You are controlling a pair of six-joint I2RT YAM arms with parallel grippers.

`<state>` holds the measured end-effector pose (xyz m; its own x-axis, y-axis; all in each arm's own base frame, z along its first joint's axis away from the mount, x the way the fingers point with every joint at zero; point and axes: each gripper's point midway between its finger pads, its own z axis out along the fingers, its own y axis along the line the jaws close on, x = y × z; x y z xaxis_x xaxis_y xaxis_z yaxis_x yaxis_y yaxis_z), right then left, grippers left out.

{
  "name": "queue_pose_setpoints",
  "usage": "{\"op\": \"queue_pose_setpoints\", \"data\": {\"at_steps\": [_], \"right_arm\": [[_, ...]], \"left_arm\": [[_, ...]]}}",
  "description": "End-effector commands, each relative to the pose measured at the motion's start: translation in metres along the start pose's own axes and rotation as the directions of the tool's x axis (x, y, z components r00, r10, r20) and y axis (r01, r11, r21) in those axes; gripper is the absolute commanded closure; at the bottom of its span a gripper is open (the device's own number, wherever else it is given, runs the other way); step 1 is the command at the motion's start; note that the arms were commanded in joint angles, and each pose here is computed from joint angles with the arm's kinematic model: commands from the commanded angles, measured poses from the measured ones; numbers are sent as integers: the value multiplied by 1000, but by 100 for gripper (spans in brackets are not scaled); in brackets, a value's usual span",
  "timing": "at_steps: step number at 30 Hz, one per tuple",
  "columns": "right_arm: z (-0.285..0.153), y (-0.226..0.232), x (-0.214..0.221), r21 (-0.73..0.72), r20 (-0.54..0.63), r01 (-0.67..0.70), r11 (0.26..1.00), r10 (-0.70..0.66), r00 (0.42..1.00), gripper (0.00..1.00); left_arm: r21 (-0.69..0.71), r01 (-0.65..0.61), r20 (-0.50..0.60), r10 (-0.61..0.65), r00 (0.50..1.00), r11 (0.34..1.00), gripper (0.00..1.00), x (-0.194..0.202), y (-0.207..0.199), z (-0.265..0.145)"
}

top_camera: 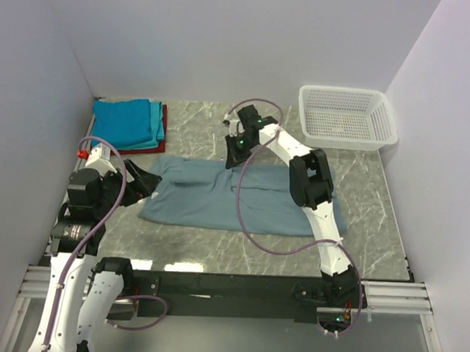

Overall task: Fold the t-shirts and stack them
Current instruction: Fold the tshirt

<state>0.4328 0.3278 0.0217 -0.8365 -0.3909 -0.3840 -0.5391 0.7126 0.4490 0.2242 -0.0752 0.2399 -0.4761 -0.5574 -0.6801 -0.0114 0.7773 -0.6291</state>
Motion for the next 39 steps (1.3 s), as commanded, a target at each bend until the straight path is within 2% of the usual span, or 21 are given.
{"op": "queue_pose_setpoints", "data": {"at_steps": [1,6,14,15,17,18,20,21,22,27,29,31,32,33,34,35,36,37,38,39], "right_arm": [[-43,-52,-29,148,149,-126,981,104,983,100],[-71,-103,-38,248,236,-238,939,180,955,100],[-114,-150,-66,318,375,-323,891,195,906,99],[-116,-152,-68,319,380,-320,892,189,905,90],[-121,-151,-73,324,380,-294,899,161,911,80],[-121,-148,-75,320,377,-282,904,151,914,69],[-128,-140,-82,313,383,-254,915,123,915,63],[-131,-137,-84,314,388,-244,917,111,915,56],[-139,-130,-89,320,398,-222,921,82,914,50],[-151,-90,-98,336,389,-104,936,-37,920,49],[-156,-76,-93,341,375,-69,937,-69,925,49],[-166,-49,-89,344,349,50,937,-178,920,49],[-155,-46,-71,336,302,90,938,-197,933,48],[-154,-31,-64,310,274,191,931,-280,920,46],[-175,-12,-63,311,300,241,919,-336,893,45],[-164,-12,-43,294,274,272,916,-354,894,45],[-168,-5,-35,293,264,343,893,-420,868,45],[-191,17,-32,291,305,392,873,-473,827,45],[-183,15,-13,282,290,410,868,-484,826,45],[-205,30,-9,309,313,469,827,-555,771,44]], "left_arm": [[59,-4,33,2,999,998,15,-10,-13,2],[71,10,12,-10,1000,997,15,-4,-11,10],[95,58,-24,-56,998,994,15,7,-5,28],[90,67,-32,-65,997,994,15,9,-3,32],[98,89,-38,-86,996,991,16,5,-4,43],[101,103,-42,-99,994,990,16,4,-5,48],[119,137,-63,-130,990,983,22,2,-7,64],[115,149,-67,-142,988,982,24,-2,-7,70],[86,178,-101,-169,980,980,26,2,-1,82],[93,195,-129,-183,975,976,39,-2,-6,123],[29,186,-183,-178,967,982,41,12,2,145],[-68,164,-211,-175,962,984,40,24,9,166],[-106,154,-185,-172,968,982,38,19,12,175],[-135,151,-190,-175,966,979,37,23,14,182],[-200,162,-210,-204,956,966,37,35,27,193],[-227,158,-208,-206,956,961,36,36,32,200],[-249,147,-178,-194,965,957,36,29,32,209],[-297,144,-199,-209,957,944,36,40,45,221],[-301,147,-184,-209,961,942,37,32,43,231],[-347,139,-203,-219,954,928,37,43,56,243]]}}
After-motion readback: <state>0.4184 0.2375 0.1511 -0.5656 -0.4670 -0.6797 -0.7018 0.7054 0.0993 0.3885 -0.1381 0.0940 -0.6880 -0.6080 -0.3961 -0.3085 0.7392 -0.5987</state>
